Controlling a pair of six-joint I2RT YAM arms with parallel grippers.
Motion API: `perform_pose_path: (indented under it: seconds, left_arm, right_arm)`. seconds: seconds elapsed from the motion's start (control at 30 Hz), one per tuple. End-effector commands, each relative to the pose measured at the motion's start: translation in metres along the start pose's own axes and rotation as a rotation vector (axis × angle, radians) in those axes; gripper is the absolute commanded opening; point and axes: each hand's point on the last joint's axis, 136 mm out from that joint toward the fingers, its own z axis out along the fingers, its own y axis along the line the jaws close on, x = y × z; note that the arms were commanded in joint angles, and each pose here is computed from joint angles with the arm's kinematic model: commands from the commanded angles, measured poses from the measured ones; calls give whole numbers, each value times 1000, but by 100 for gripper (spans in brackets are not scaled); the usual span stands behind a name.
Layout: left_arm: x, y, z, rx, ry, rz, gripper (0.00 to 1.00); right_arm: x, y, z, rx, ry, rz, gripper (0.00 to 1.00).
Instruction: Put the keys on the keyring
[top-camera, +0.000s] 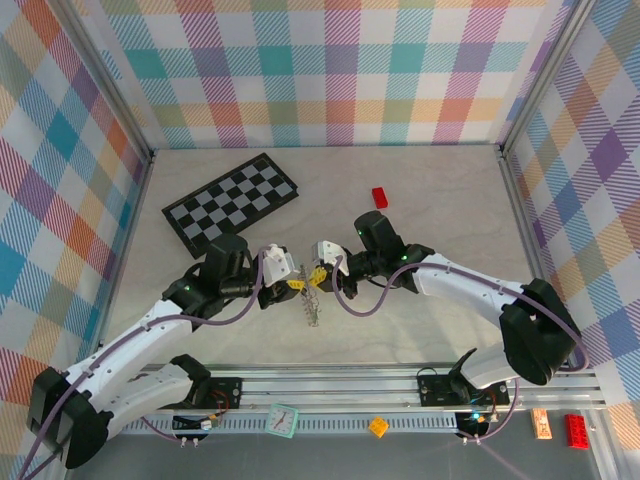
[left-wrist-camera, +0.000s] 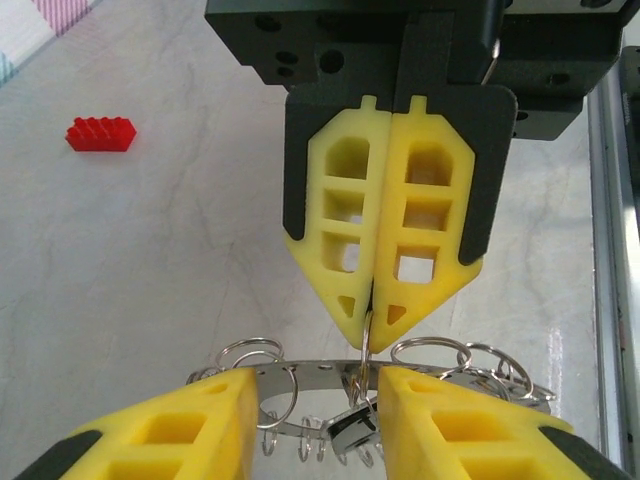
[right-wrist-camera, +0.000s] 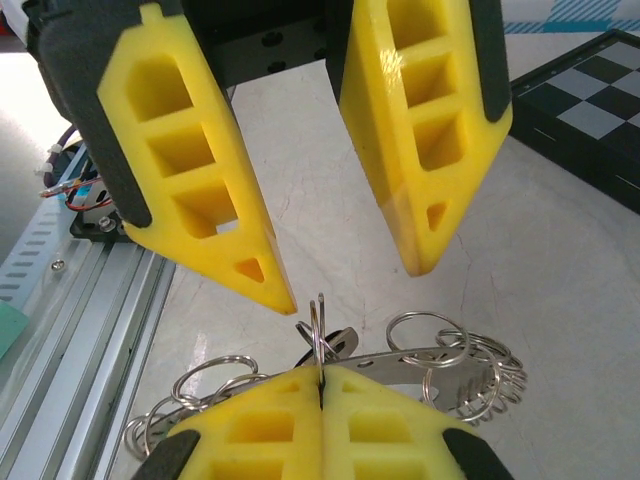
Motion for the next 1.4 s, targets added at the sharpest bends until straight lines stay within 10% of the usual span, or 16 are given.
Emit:
perform_pose_path:
  seconds: [0.0, 1.0, 1.17, 1.37]
  left_arm:
    - [-15, -3, -1, 53, -57, 3, 33]
    - [-18, -10, 1, 136, -47, -42, 0]
    - [-22, 10, -2, 27, -24, -152, 0]
    - [-29, 48, -15, -195, -25, -506, 0]
  right_arm:
    - [-22, 7, -7, -37, -59, -61, 0]
    - [-28, 7, 0, -37, -60, -65, 0]
    - [-19, -2, -8, 49, -22, -51, 33]
    - [-11, -2, -27, 128, -11, -12, 36]
